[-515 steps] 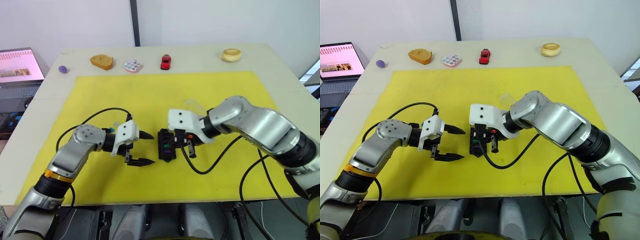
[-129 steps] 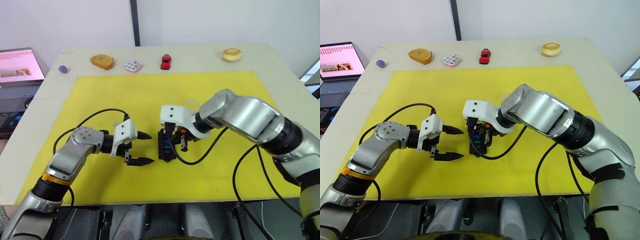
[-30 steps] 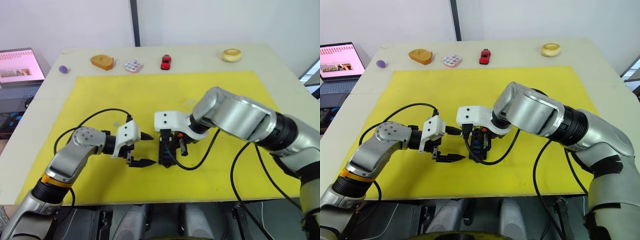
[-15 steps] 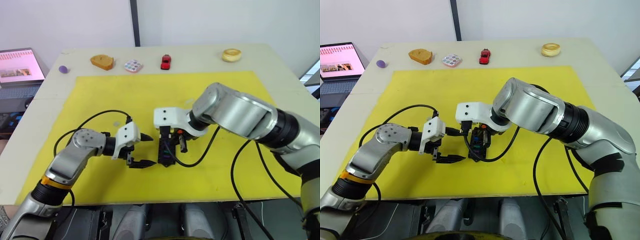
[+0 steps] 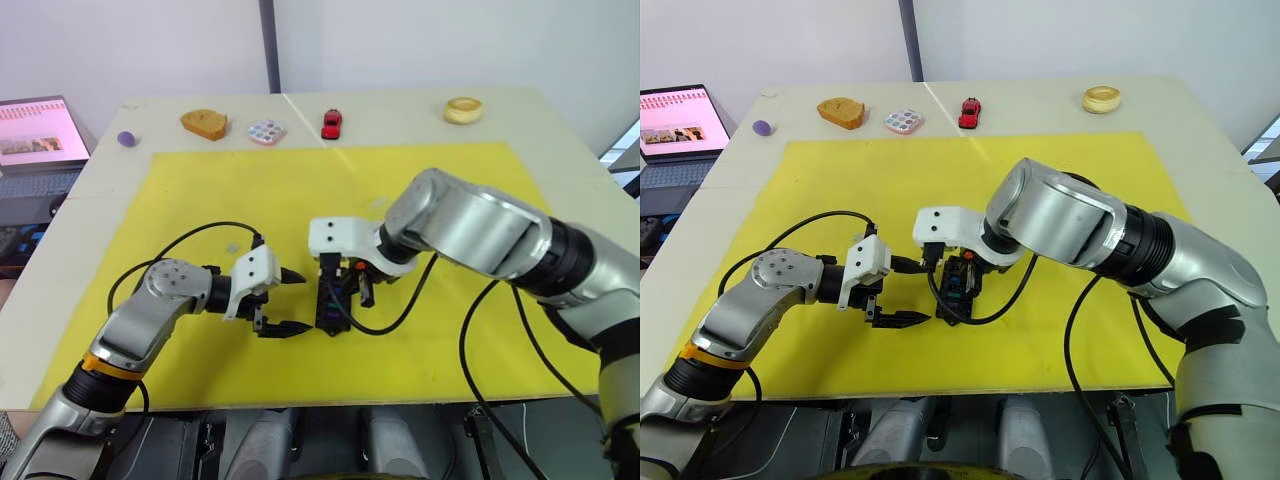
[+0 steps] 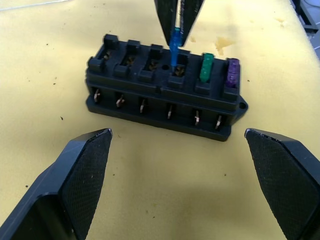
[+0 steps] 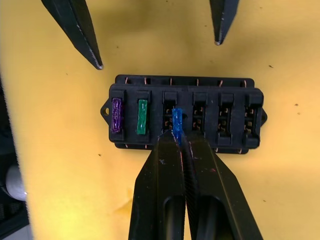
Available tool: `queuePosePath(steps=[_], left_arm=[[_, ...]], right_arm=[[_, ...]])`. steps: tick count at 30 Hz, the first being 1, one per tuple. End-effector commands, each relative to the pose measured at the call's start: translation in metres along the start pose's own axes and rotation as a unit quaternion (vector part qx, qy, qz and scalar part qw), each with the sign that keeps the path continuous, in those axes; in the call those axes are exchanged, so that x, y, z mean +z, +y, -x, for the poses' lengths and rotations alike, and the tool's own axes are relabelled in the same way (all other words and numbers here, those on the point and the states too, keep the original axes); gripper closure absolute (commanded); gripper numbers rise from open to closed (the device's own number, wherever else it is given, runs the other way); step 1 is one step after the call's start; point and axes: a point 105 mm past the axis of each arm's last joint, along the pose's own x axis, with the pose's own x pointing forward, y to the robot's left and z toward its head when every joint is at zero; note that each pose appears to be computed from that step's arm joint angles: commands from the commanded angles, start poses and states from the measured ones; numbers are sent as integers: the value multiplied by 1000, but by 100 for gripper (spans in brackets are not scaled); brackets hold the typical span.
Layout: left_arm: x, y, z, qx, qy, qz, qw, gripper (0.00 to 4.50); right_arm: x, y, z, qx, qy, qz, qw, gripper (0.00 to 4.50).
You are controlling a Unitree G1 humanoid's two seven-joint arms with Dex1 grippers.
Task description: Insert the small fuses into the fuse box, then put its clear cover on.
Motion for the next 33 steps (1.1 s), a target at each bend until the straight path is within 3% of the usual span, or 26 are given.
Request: queuePosePath(steps=[1,14,33], left_arm=[[7,1,2,3,-4,-22,1000,3],[7,0,2,5,-5,-22,1000,3],[7,0,2,8,-3,-24,1000,3]], right_arm=[[6,0,6,-4,-14,-2,1000,450],[13,2,11,0,-25,-9,1000,450],[3,3,-4,-1,-2,-14,1000,450]])
